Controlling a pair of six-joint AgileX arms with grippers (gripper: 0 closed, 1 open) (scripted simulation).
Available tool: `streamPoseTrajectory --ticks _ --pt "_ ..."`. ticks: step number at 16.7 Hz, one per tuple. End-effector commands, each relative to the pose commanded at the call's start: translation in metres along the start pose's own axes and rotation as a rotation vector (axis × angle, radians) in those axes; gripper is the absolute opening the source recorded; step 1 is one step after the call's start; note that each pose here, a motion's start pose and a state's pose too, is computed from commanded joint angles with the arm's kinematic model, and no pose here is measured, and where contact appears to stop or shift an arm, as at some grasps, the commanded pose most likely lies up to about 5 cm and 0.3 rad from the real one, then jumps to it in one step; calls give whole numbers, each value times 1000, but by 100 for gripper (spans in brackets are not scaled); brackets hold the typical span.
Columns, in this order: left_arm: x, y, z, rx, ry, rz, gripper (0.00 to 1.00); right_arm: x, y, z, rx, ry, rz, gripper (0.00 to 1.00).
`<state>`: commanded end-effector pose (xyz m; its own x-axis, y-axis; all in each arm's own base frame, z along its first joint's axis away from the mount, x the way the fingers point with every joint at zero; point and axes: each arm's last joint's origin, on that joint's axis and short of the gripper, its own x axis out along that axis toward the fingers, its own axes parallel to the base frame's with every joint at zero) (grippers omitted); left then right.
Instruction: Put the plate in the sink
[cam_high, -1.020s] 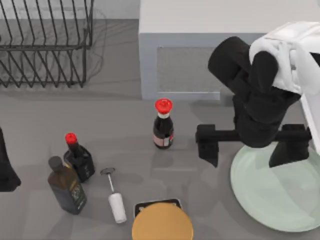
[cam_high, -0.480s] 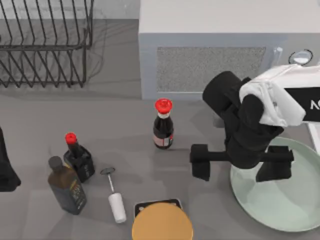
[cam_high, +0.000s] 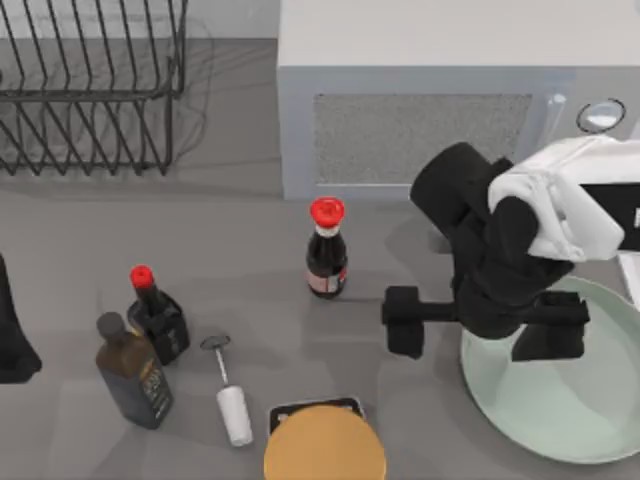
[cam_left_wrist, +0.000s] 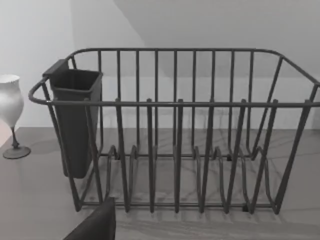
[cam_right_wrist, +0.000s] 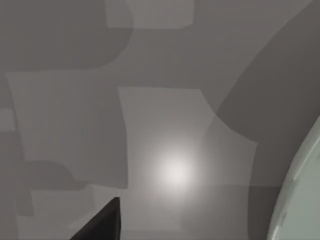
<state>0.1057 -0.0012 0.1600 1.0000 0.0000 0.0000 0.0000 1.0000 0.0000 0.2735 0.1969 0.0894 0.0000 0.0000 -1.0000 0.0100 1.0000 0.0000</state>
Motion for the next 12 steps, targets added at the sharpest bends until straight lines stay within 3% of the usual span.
streamPoseTrajectory --ticks 11,12 --pt "0 0 0 0 0 0 100 0 0 0 0 0 0 2" --pt "0 0 0 0 0 0 100 0 0 0 0 0 0 0"
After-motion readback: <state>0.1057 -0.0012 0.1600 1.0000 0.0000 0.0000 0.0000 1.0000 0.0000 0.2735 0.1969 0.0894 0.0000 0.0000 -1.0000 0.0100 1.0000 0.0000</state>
